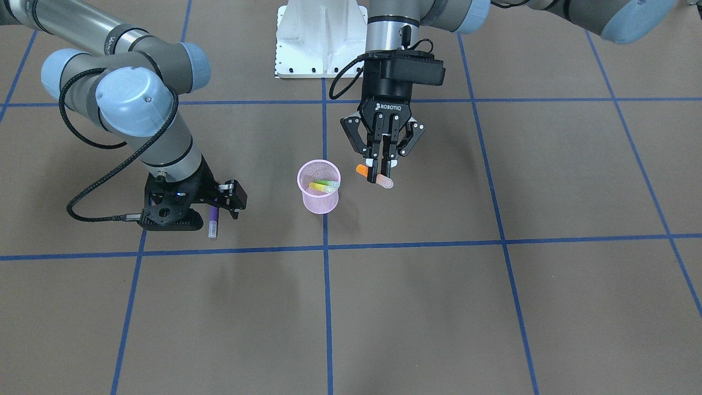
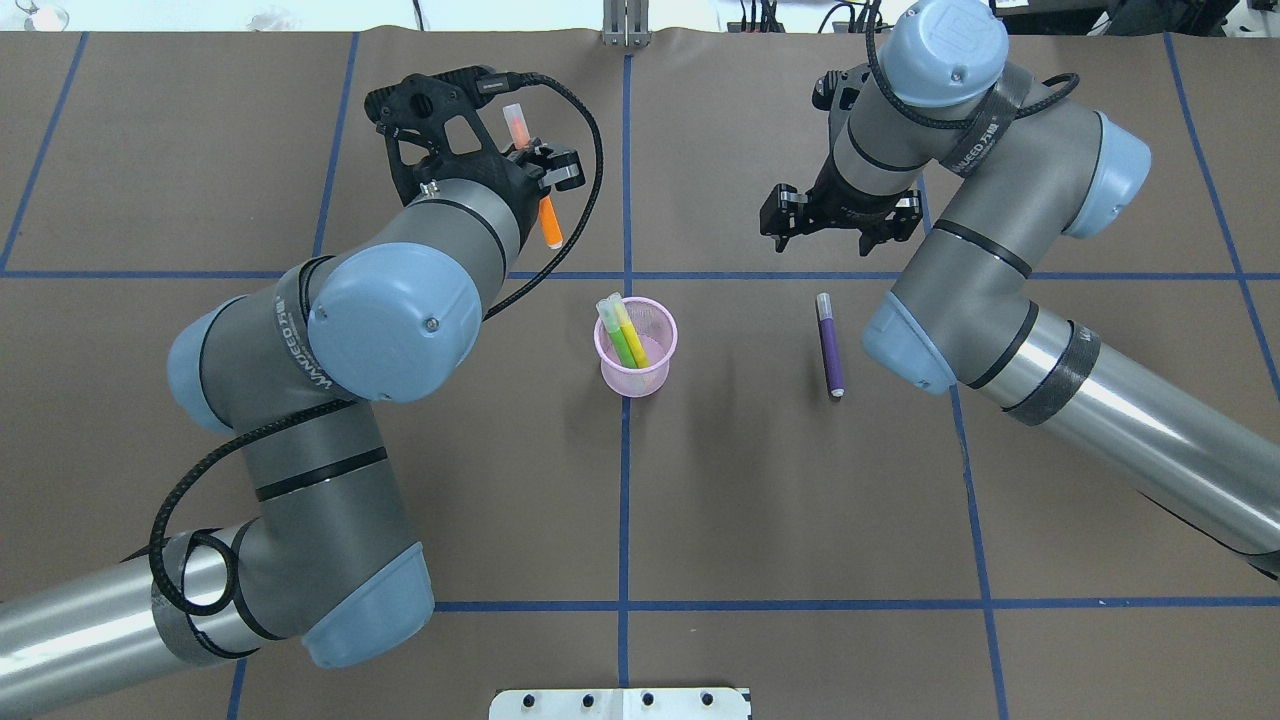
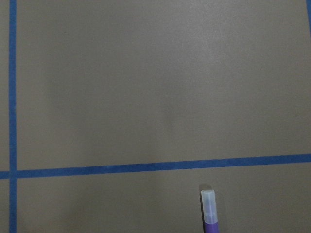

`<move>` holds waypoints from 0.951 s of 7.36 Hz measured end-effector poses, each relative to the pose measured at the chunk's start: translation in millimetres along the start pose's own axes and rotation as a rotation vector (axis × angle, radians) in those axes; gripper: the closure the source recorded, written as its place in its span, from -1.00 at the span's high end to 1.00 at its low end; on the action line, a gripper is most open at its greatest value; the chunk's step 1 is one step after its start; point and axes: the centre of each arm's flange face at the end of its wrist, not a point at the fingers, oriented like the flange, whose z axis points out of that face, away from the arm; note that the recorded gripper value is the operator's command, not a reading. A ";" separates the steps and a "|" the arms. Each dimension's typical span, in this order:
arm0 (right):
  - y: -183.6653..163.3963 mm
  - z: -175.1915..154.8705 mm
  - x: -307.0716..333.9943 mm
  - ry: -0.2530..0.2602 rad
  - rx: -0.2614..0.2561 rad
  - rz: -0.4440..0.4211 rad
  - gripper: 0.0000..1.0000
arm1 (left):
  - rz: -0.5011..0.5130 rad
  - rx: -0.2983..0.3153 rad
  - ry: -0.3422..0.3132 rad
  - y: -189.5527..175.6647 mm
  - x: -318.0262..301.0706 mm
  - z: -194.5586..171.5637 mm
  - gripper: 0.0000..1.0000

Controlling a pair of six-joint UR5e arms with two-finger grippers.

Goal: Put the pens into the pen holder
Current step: 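Move orange marker over the cup with left gripper while right approaches purple marker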

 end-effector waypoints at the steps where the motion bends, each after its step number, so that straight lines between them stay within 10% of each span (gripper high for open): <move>1: -1.0 2.5 0.7 0.001 -0.004 -0.008 0.98 | 0.064 -0.011 0.031 5.6 5.6 -3.3 -1.00; 4: -2.5 3.7 1.8 0.002 -0.003 -0.010 0.98 | 0.273 -0.104 0.231 32.5 22.6 -2.8 -1.00; 7: -3.1 6.0 3.2 0.005 -0.007 -0.004 0.98 | 0.257 -0.078 0.351 51.9 26.2 21.7 -1.00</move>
